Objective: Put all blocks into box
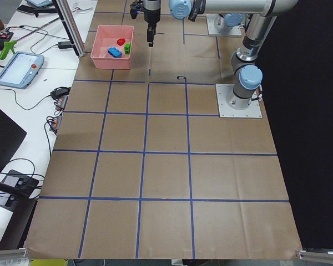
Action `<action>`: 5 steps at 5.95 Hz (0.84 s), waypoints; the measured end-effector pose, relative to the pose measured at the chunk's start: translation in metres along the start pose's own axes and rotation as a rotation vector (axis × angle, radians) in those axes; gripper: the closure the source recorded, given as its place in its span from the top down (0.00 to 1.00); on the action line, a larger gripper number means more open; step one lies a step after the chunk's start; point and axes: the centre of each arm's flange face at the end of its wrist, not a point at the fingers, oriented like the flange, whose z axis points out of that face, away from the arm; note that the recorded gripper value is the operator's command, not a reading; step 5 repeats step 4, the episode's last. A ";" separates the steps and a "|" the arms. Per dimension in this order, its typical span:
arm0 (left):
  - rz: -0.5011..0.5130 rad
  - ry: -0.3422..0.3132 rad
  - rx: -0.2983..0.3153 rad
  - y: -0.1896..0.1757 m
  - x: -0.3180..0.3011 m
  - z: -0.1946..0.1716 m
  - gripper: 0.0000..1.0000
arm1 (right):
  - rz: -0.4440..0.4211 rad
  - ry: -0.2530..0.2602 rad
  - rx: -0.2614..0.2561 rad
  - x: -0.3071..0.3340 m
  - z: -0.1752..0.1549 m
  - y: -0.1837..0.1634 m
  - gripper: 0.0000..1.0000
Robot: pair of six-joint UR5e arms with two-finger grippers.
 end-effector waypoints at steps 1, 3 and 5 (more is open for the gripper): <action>0.000 0.000 -0.001 0.000 0.000 0.000 1.00 | -0.002 0.003 -0.003 0.000 -0.001 -0.002 1.00; 0.000 0.001 -0.002 0.000 0.000 0.000 1.00 | -0.001 0.002 -0.002 -0.001 -0.002 -0.011 1.00; 0.001 0.001 -0.002 0.000 0.000 0.000 1.00 | 0.000 0.004 -0.015 -0.002 0.005 -0.021 1.00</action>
